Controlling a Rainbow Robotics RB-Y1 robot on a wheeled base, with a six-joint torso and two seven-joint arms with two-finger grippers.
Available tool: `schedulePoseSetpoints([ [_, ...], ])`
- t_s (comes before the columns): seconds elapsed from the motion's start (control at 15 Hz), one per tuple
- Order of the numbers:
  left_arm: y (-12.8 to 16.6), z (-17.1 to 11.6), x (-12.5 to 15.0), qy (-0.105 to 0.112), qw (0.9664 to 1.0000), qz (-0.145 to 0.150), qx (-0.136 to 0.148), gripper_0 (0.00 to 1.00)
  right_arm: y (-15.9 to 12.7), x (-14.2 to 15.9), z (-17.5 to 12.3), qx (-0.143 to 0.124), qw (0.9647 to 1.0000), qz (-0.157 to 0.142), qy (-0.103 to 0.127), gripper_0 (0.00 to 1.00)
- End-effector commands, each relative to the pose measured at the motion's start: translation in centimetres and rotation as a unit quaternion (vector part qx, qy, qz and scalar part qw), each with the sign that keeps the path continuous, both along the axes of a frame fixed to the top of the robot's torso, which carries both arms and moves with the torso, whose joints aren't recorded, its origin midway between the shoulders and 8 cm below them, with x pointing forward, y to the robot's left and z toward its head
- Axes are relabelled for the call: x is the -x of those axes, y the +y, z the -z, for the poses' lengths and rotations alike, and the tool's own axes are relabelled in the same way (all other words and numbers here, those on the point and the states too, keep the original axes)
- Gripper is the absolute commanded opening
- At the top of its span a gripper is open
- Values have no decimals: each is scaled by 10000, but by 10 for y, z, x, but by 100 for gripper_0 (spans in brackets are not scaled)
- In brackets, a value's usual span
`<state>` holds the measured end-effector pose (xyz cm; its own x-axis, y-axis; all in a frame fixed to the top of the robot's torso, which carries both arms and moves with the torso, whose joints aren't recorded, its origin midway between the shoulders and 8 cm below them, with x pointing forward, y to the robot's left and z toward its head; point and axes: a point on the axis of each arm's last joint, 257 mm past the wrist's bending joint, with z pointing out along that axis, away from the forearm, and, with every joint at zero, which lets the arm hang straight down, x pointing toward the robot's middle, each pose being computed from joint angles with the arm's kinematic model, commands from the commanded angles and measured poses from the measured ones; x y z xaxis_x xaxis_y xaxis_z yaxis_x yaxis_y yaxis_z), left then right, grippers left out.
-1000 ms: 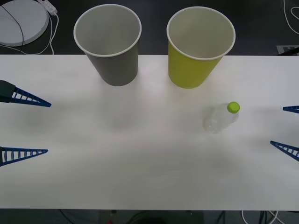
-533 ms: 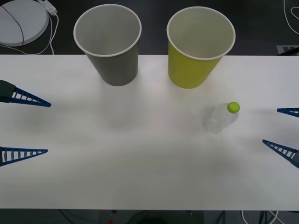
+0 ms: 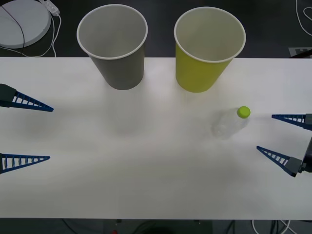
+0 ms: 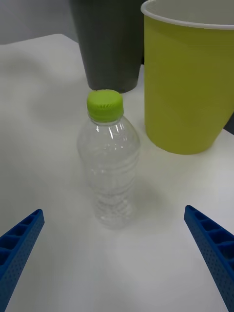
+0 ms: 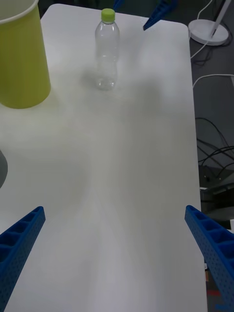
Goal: Put the can into the green bin and the plastic bottle into the gray bin
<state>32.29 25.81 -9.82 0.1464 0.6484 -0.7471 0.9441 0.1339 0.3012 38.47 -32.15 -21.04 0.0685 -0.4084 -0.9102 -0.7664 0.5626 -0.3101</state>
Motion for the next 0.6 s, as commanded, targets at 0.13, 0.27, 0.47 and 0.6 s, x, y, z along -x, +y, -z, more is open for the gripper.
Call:
schedulePoseSetpoints([
  [0.13, 0, 0, 0, 0, 10000, 0, 0, 100, 9, -9, 2, -5, 10000, 31, -78, 100],
  [0.27, 0, 0, 0, 0, 10000, 0, 0, 100, 10, -14, 4, 42, 9999, 65, -115, 100],
  [0.47, 0, 0, 0, 0, 10000, 0, 0, 100, 16, -20, 6, 71, 9998, 88, -151, 100],
  [0.6, 0, 0, 0, 0, 10000, 0, 0, 100, 20, -26, 9, 84, 9997, 143, -171, 100],
])
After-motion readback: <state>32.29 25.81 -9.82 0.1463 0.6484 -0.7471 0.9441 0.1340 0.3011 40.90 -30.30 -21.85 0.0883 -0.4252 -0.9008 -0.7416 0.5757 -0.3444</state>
